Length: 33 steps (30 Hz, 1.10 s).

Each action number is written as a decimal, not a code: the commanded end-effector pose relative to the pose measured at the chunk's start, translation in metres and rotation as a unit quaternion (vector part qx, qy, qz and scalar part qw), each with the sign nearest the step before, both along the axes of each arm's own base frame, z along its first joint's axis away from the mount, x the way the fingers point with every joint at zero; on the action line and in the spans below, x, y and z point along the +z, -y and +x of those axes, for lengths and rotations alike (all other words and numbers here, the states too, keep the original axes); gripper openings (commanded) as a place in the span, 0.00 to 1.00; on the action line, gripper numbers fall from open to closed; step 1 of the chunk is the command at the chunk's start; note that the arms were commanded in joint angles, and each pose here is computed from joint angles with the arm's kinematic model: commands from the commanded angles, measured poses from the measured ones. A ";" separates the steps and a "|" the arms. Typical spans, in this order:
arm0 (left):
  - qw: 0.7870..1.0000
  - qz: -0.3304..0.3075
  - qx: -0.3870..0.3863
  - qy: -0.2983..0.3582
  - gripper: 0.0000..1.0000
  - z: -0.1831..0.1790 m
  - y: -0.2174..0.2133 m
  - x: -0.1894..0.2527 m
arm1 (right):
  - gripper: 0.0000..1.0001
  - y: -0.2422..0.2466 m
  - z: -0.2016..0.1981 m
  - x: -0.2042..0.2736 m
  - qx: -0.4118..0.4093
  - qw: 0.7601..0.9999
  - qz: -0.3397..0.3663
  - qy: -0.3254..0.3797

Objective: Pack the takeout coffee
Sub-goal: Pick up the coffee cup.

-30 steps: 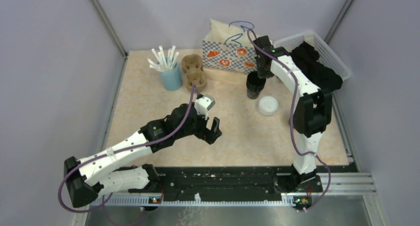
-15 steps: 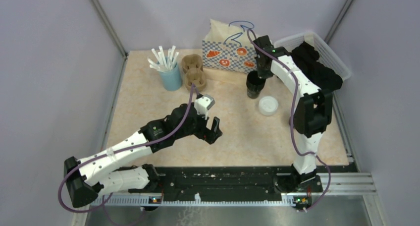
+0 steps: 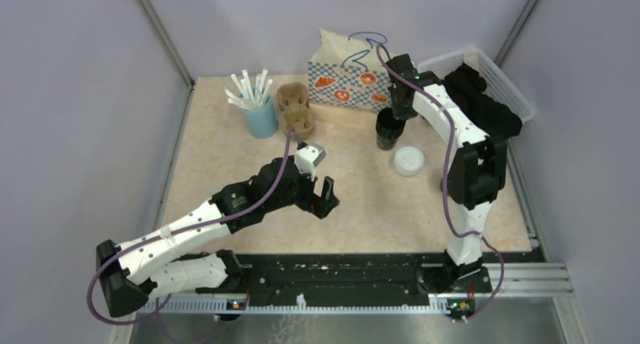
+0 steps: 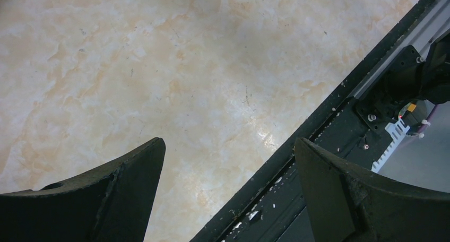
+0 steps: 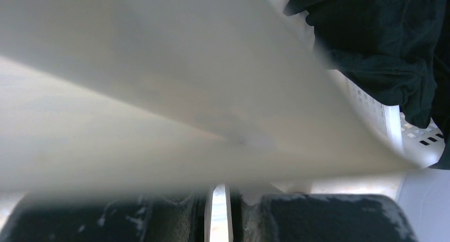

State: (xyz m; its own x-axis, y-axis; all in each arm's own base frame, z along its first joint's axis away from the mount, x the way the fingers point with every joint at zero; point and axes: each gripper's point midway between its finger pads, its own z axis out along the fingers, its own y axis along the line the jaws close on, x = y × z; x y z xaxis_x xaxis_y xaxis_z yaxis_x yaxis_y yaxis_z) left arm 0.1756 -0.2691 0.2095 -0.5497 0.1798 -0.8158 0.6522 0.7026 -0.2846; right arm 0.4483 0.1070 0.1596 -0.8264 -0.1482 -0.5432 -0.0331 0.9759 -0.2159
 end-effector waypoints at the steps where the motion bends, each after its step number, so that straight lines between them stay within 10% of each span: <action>1: 1.000 -0.028 -0.003 0.014 0.98 0.002 0.005 0.016 | 0.12 -0.003 -0.006 0.017 0.012 1.000 0.000 0.009; 33: 0.999 -0.034 -0.009 0.015 0.99 -0.001 0.004 0.017 | 0.00 -0.009 -0.032 0.038 0.003 0.996 0.084 0.030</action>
